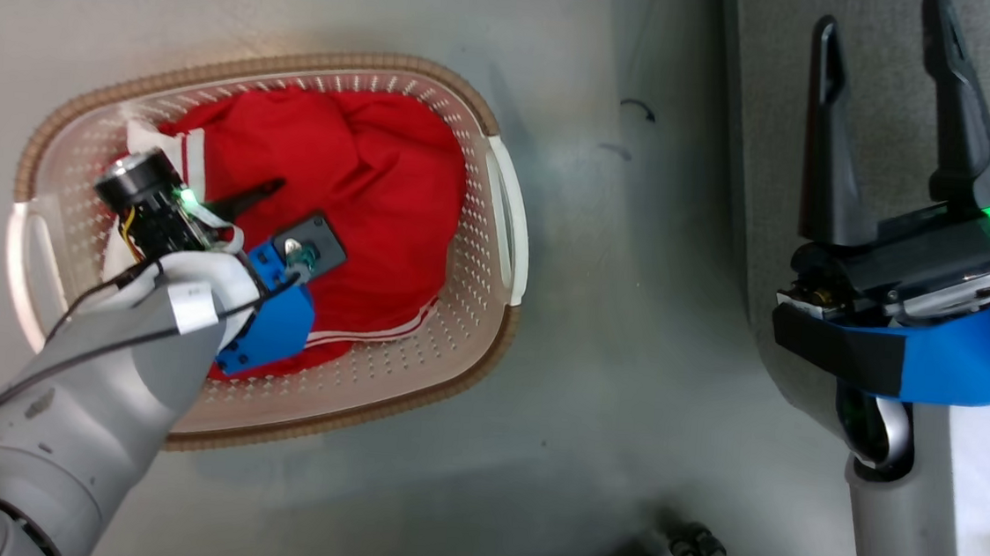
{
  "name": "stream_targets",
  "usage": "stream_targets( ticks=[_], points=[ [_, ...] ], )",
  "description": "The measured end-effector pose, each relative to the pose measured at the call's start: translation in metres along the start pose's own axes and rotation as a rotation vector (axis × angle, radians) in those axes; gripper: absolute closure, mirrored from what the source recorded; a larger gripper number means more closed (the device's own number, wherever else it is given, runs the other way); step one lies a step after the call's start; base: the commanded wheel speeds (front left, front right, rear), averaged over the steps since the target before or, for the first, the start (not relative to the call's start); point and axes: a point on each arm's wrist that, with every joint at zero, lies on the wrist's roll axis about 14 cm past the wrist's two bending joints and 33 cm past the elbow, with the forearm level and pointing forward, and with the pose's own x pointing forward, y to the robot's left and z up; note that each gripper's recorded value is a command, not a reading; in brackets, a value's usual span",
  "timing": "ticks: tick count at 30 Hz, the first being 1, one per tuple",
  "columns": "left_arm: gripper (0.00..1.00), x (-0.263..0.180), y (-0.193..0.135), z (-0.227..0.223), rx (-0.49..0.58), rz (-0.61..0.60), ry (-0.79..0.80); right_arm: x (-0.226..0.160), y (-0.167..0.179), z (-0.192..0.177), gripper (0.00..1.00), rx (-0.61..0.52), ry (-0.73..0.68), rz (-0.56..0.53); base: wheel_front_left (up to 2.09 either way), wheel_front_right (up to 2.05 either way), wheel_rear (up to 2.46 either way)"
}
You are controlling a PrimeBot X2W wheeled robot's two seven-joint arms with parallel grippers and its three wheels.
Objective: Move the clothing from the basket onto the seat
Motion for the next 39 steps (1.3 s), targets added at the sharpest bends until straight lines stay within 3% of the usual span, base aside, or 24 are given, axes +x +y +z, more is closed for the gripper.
stream_targets(
  ticks=[17, 18, 19, 20, 39],
  points=[
    [0.0, 0.04, 0.003, -0.032, -0.025, -0.042, 0.112, -0.008, 0.0, -0.042, 0.0, -0.014, 0.078, 0.002, 0.0, 0.0, 0.0],
    [0.45, 0.04, 0.003, -0.033, -0.028, -0.043, 0.118, -0.008, 0.001, -0.042, 0.0, -0.015, 0.077, 0.003, 0.0, 0.0, 0.0],
    [0.67, 0.04, 0.002, -0.034, -0.028, -0.043, 0.122, -0.008, 0.001, -0.042, 0.0, -0.015, 0.077, 0.003, 0.0, 0.0, 0.0],
    [1.0, 0.039, 0.002, -0.035, -0.03, -0.044, 0.131, -0.008, 0.001, -0.042, 0.0, -0.014, 0.076, 0.003, 0.0, 0.0, 0.0],
    [1.0, 0.002, 0.018, 0.025, -0.094, 0.044, -0.086, 0.001, 0.01, 0.003, 0.0, 0.001, -0.024, 0.022, 0.0, 0.0, 0.0]
  ],
)
